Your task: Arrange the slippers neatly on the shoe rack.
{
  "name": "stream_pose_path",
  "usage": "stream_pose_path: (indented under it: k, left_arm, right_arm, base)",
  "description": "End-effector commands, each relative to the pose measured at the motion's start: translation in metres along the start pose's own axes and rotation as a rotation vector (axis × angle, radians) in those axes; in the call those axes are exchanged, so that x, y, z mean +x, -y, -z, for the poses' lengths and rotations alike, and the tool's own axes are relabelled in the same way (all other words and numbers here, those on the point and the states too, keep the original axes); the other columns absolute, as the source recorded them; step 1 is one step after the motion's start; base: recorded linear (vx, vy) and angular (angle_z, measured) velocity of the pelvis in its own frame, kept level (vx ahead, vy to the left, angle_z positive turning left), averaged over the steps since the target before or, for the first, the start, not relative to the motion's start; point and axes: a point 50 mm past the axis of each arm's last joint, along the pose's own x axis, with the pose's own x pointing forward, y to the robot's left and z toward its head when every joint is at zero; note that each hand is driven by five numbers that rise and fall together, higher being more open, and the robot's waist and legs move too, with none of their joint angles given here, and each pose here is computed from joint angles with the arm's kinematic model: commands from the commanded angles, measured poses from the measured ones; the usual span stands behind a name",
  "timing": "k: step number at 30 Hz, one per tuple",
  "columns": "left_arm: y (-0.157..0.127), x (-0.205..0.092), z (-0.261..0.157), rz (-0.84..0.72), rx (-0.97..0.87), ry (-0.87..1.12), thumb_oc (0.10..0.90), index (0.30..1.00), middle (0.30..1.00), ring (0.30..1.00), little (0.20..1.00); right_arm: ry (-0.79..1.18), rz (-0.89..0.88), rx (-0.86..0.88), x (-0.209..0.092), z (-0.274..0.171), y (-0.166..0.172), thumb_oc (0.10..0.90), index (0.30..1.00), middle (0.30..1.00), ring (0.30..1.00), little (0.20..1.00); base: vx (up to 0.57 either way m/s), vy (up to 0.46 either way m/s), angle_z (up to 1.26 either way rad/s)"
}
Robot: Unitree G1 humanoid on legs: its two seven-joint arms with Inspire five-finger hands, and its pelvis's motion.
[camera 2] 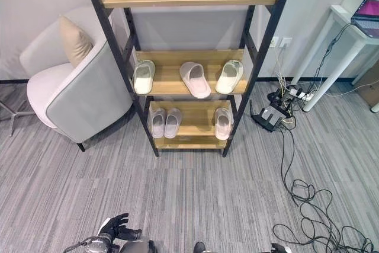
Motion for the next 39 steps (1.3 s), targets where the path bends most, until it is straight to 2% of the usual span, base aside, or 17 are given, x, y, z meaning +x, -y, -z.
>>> stream_pose_path:
  k: [1,5,11,16,20,23,25,27,29,30,35,39]
  left_arm:
    - [0.009,-0.011,0.039,0.018,0.039,-0.117,0.800,0.900,0.900,0.900,0.900]
    - [0.006,-0.015,0.054,0.008,0.058,-0.187,0.800,0.900,0.900,0.900,0.900]
    - [-0.007,-0.011,0.044,-0.043,0.025,-0.162,0.800,0.900,0.900,0.900,0.900]
    - [-0.003,-0.011,0.044,-0.021,0.081,-0.147,0.800,0.900,0.900,0.900,0.900]
    - [-0.006,-0.009,0.037,-0.035,0.093,-0.112,0.800,0.900,0.900,0.900,0.900]
    - [-0.018,-0.007,0.026,-0.093,0.066,-0.062,0.800,0.900,0.900,0.900,0.900]
    - [-0.021,-0.007,0.025,-0.110,0.045,-0.051,0.800,0.900,0.900,0.900,0.900]
    - [-0.023,-0.007,0.019,-0.124,0.015,-0.017,0.800,0.900,0.900,0.900,0.900]
    - [-0.021,-0.007,0.016,-0.116,0.014,-0.001,0.800,0.900,0.900,0.900,0.900]
    - [-0.019,-0.004,0.002,-0.106,0.013,0.048,0.800,0.900,0.900,0.900,0.900]
    - [-0.015,-0.005,-0.019,-0.082,0.000,0.146,0.800,0.900,0.900,0.900,0.900]
    - [-0.007,-0.006,-0.012,-0.072,-0.002,0.127,0.800,0.900,0.900,0.900,0.900]
  right_arm:
    - [0.009,0.065,-0.058,0.001,0.001,0.017,0.800,0.900,0.900,0.900,0.900]
    - [0.004,0.037,-0.072,0.001,0.001,0.008,0.800,0.900,0.900,0.900,0.900]
    - [0.024,0.002,-0.104,0.000,-0.006,-0.002,0.800,0.900,0.900,0.900,0.900]
    - [0.028,0.008,-0.109,0.000,-0.005,0.000,0.800,0.900,0.900,0.900,0.900]
    - [0.149,-0.025,-0.113,-0.003,-0.026,-0.014,0.800,0.900,0.900,0.900,0.900]
    - [0.322,-0.054,-0.114,-0.015,-0.049,-0.025,0.800,0.900,0.900,0.900,0.900]
    - [0.365,-0.053,-0.112,-0.019,-0.054,-0.023,0.800,0.900,0.900,0.900,0.900]
    - [0.497,-0.043,-0.099,-0.031,-0.073,-0.016,0.800,0.900,0.900,0.900,0.900]
    - [0.520,-0.029,-0.087,-0.034,-0.075,-0.010,0.800,0.900,0.900,0.900,0.900]
    - [0.570,-0.002,-0.043,-0.041,-0.080,-0.005,0.800,0.900,0.900,0.900,0.900]
    - [0.639,0.024,-0.023,-0.053,-0.087,0.004,0.800,0.900,0.900,0.900,0.900]
    - [0.556,0.015,-0.057,-0.042,-0.071,-0.008,0.800,0.900,0.900,0.900,0.900]
  base:
    - [0.27,0.059,0.19]
    - [0.22,0.115,0.07]
    - [0.12,0.035,-0.25]
    - [0.17,-0.137,-0.07]
    - [0.22,-0.258,0.10]
    - [0.25,-0.376,0.14]
    - [0.17,-0.242,0.18]
    - [0.19,-0.352,-0.16]
    - [0.11,-0.365,-0.10]
    - [0.07,-0.396,-0.01]
    - [0.15,-0.370,0.29]
    - [0.13,-0.033,-0.03]
